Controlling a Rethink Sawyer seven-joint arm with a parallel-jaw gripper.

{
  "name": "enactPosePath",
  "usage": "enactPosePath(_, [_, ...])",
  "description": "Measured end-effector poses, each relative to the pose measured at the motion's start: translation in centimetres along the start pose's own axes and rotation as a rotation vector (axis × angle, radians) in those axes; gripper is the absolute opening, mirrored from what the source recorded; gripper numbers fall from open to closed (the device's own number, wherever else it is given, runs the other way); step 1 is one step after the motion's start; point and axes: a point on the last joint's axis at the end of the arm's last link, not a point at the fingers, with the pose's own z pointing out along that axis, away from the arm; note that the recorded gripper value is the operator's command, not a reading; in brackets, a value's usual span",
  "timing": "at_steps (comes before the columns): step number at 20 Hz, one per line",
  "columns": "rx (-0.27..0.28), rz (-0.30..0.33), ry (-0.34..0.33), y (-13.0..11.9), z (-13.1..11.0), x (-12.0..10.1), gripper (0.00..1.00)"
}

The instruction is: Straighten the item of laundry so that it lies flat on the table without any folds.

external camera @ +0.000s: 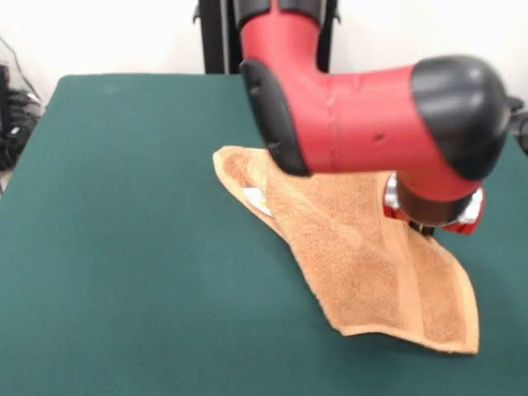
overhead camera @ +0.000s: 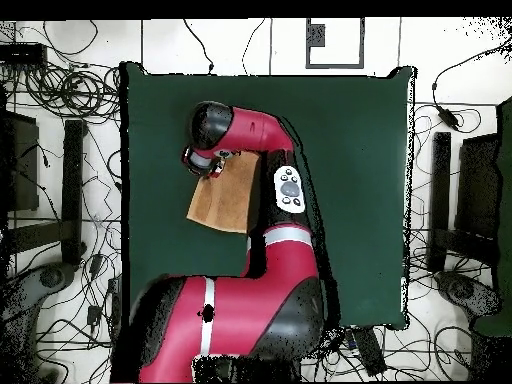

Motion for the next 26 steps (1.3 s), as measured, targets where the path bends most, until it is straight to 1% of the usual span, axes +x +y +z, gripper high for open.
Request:
enactPosePath(4, [0.023, -0.048, -0.148, 0.8, -0.8, -0.3, 0.00])
enactPosePath(6, [0.026, -0.064, -0.196, 1.1, -1.1, -0.5, 0.00])
enactPosePath(8, [0.030, -0.086, -0.266, 1.4, -1.3, -0.8, 0.00])
enactPosePath(10, [0.028, -0.097, -0.306, 1.5, -1.5, -1.1, 0.00])
enactPosePath(12, [0.022, -0.113, -0.373, 1.6, -1.7, -1.5, 0.00])
enactPosePath(18, [0.006, -0.126, -0.444, 1.5, -1.8, -1.6, 0.00])
enactPosePath(26, [0.004, -0.121, -0.446, 1.0, -2.0, -1.7, 0.00])
